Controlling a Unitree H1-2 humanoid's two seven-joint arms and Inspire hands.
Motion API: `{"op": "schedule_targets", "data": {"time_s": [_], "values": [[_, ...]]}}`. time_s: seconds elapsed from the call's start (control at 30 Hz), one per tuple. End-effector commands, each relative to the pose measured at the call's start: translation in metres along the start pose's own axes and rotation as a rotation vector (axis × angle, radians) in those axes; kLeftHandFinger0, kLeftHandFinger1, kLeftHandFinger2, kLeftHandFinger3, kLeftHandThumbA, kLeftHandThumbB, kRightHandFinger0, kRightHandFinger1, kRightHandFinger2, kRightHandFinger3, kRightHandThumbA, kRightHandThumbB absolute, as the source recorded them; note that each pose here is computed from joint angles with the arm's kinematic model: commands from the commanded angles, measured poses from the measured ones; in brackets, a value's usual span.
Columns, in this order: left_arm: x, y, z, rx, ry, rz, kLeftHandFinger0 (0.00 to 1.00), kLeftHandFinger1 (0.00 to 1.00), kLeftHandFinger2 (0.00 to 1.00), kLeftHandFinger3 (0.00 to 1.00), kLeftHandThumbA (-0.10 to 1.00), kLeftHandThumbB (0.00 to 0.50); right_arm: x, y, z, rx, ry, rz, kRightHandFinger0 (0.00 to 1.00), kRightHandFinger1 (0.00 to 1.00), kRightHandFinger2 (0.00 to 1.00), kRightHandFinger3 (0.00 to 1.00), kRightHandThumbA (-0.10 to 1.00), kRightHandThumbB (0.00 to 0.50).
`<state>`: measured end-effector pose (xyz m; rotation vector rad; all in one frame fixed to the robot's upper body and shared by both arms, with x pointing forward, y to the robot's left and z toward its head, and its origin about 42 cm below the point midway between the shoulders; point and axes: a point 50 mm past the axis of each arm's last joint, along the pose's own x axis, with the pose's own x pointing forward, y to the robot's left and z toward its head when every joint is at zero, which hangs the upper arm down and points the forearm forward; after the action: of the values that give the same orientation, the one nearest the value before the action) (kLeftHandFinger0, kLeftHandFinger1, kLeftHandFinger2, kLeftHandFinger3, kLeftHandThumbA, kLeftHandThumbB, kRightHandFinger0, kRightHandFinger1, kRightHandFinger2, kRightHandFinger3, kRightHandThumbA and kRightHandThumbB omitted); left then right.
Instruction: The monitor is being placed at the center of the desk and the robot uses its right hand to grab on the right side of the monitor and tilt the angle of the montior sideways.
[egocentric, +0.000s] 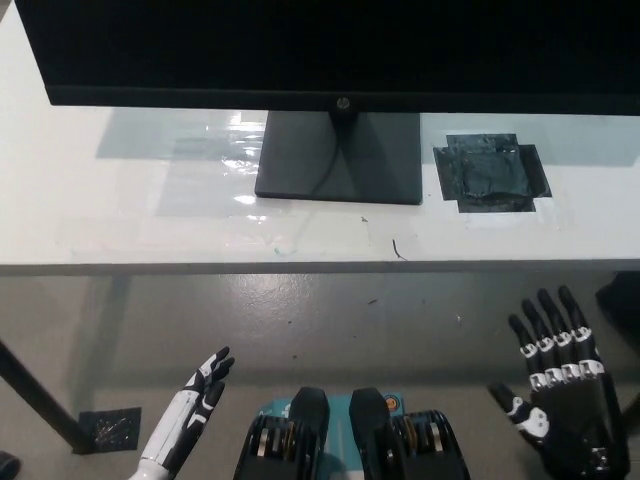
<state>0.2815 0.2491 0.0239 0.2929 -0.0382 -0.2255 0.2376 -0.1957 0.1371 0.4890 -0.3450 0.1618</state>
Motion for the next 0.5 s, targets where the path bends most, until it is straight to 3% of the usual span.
{"op": "schedule_targets", "data": {"time_s": [0.0, 0.03, 0.17, 0.27, 0.3, 0.33, 0.47], "values": [[0.003, 0.008, 0.012, 0.027, -0.077, 0.019, 1.0, 1.0, 1.0, 1.0, 1.0, 0.277, 0.015, 0.026, 0.002, -0.565, -0.157, 0.18, 1.0, 1.0, 1.0, 1.0, 1.0, 0.341], [0.002, 0.007, 0.011, 0.026, -0.074, 0.019, 1.0, 1.0, 1.0, 1.0, 1.0, 0.28, 0.014, 0.012, -0.015, -0.64, -0.097, 0.138, 1.0, 1.0, 1.0, 1.0, 1.0, 0.368], [-0.002, 0.008, 0.01, 0.021, -0.069, 0.021, 1.0, 1.0, 1.0, 1.0, 1.0, 0.278, 0.011, -0.024, -0.063, -0.771, 0.057, 0.065, 1.0, 1.0, 1.0, 1.0, 1.0, 0.368], [-0.002, 0.008, 0.01, 0.021, -0.07, 0.021, 1.0, 1.0, 1.0, 1.0, 1.0, 0.279, 0.011, -0.024, -0.064, -0.787, 0.049, 0.065, 1.0, 1.0, 1.0, 1.0, 1.0, 0.368], [-0.003, 0.009, 0.011, 0.035, -0.076, 0.021, 1.0, 1.0, 1.0, 1.0, 1.0, 0.262, 0.016, -0.029, -0.072, -0.795, 0.069, 0.053, 1.0, 1.0, 1.0, 1.0, 1.0, 0.341], [-0.005, 0.008, 0.011, 0.045, -0.074, 0.019, 1.0, 1.0, 1.0, 1.0, 1.0, 0.259, 0.018, -0.033, -0.079, -0.804, 0.088, 0.048, 0.99, 1.0, 1.0, 1.0, 1.0, 0.373], [-0.007, 0.007, 0.009, 0.04, -0.068, 0.018, 1.0, 1.0, 1.0, 1.0, 1.0, 0.262, 0.017, -0.033, -0.082, -0.822, 0.085, 0.049, 0.98, 1.0, 1.0, 1.0, 1.0, 0.378]]}}
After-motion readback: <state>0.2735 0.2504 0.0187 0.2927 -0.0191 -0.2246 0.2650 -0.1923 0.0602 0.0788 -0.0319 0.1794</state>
